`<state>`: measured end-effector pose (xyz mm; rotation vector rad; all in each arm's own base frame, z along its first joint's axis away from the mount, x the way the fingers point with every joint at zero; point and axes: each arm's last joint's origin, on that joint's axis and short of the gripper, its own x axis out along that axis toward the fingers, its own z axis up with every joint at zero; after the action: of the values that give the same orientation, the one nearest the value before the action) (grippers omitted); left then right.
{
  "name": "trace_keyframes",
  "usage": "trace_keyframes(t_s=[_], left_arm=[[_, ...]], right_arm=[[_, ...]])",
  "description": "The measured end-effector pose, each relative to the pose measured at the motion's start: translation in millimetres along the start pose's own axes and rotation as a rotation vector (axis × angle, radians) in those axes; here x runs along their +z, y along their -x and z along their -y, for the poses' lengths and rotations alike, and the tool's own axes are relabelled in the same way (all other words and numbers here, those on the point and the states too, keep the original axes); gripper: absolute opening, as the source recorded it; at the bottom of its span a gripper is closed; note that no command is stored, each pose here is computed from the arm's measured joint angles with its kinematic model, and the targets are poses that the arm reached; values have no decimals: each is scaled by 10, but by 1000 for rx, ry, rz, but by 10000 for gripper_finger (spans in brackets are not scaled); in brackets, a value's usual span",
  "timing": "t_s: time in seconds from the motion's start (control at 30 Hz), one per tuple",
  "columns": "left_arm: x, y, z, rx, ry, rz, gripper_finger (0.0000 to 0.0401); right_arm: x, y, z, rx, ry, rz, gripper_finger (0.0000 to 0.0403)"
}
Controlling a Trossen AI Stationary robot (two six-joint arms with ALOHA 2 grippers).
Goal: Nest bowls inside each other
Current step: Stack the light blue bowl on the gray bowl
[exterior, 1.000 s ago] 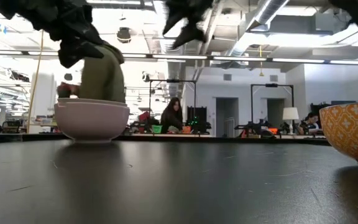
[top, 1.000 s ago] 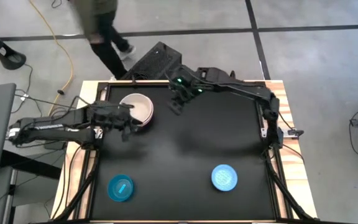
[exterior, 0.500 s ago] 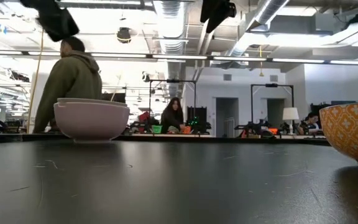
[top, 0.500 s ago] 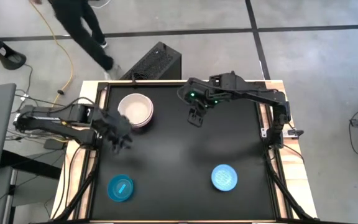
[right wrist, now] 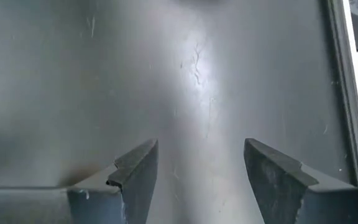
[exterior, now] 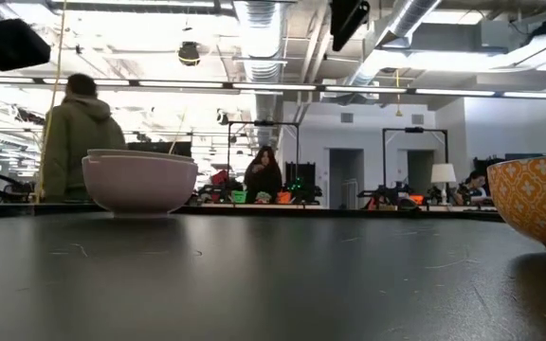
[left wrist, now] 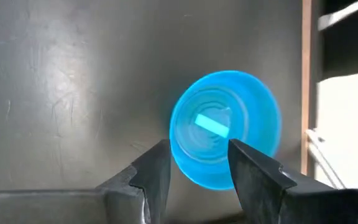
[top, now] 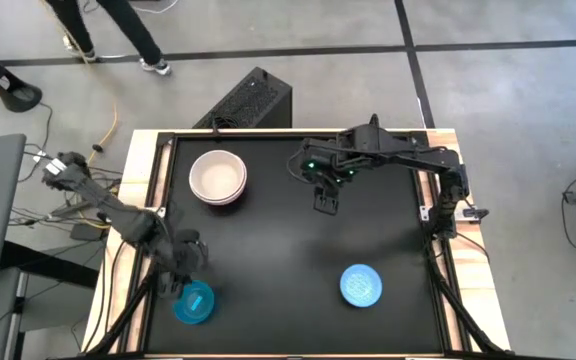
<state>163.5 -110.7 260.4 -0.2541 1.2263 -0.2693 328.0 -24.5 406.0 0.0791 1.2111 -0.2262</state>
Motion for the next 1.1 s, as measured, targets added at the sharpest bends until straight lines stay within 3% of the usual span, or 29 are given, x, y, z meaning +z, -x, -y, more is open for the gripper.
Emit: trace_keyframes(t_s=[0.27, 0.5, 0.77, 0.9, 1.1], left_arm=[[32, -338, 187, 33, -28, -50, 148], [62, -489, 193, 96, -65, -58, 148], [275, -248, -60, 285, -70, 209, 148], [393, -35, -285, 398, -21, 352, 148], [588, 216, -527, 448, -81, 524, 148]], right_arm=[[-288, -154, -27, 8, 7, -44, 254], [-769, -261, -32, 132, -165, -74, 254], [-1400, -406, -344, 220, -346, -105, 254], [-1540, -573, -564, 300, -412, -119, 254], [-1698, -736, -907, 272, -433, -220, 254]])
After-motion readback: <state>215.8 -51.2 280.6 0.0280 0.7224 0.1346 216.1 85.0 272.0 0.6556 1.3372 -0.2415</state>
